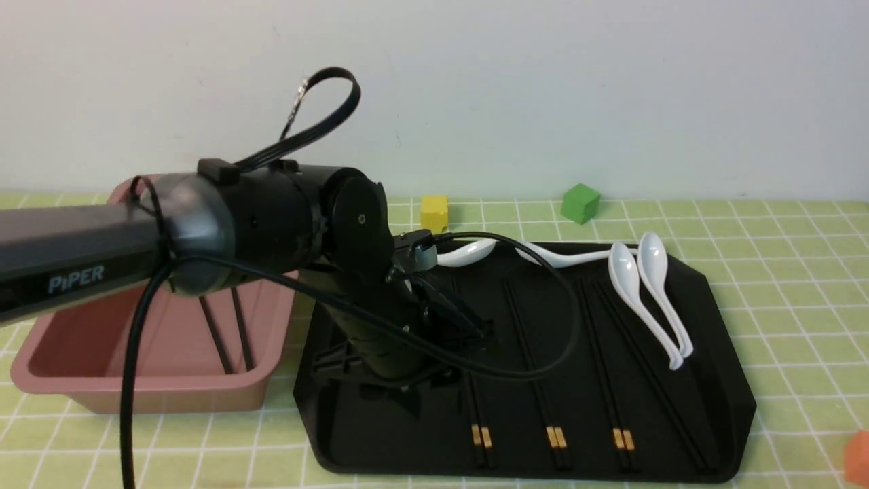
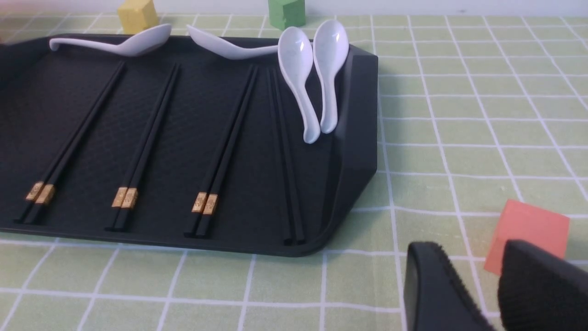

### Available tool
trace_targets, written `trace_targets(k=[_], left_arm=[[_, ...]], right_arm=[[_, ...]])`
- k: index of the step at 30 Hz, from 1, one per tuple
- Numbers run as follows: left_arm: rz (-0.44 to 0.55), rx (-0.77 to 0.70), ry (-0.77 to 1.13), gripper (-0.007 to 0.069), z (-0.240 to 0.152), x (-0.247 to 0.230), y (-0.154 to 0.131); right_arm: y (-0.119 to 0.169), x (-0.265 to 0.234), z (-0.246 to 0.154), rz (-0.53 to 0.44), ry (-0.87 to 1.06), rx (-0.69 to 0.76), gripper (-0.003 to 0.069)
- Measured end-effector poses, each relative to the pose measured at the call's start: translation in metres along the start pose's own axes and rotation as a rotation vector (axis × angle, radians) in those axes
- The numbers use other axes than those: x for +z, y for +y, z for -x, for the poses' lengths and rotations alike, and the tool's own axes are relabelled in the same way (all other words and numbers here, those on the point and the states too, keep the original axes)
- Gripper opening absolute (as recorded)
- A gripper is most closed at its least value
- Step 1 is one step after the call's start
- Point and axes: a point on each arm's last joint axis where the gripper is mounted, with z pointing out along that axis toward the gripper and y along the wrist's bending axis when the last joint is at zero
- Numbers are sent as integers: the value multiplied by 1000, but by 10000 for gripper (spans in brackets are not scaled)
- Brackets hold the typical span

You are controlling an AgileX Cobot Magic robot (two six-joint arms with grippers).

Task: On green tablecloth take chopsticks from black tray and put them in box.
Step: 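Reach over to the black tray and grasp a pair of chopsticks with the left gripper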

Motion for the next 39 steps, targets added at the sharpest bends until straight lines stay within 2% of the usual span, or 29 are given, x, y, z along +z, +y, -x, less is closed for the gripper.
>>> trace_targets(k=[8,18,21,30,39], left_arm=[[-10,-83,-2,321,11,12,-6],[5,-100,37,321,34,43,-20],[26,-98,52,321,38,49,-28],[196,-28,-20,321,29,69,-60],[263,-20,-4,321,26,86,-55]], right_arm=[[0,0,0,0,0,0,240],[0,0,0,0,0,0,240],[0,0,0,0,0,0,240],[0,0,0,0,0,0,240],[0,0,0,0,0,0,240]])
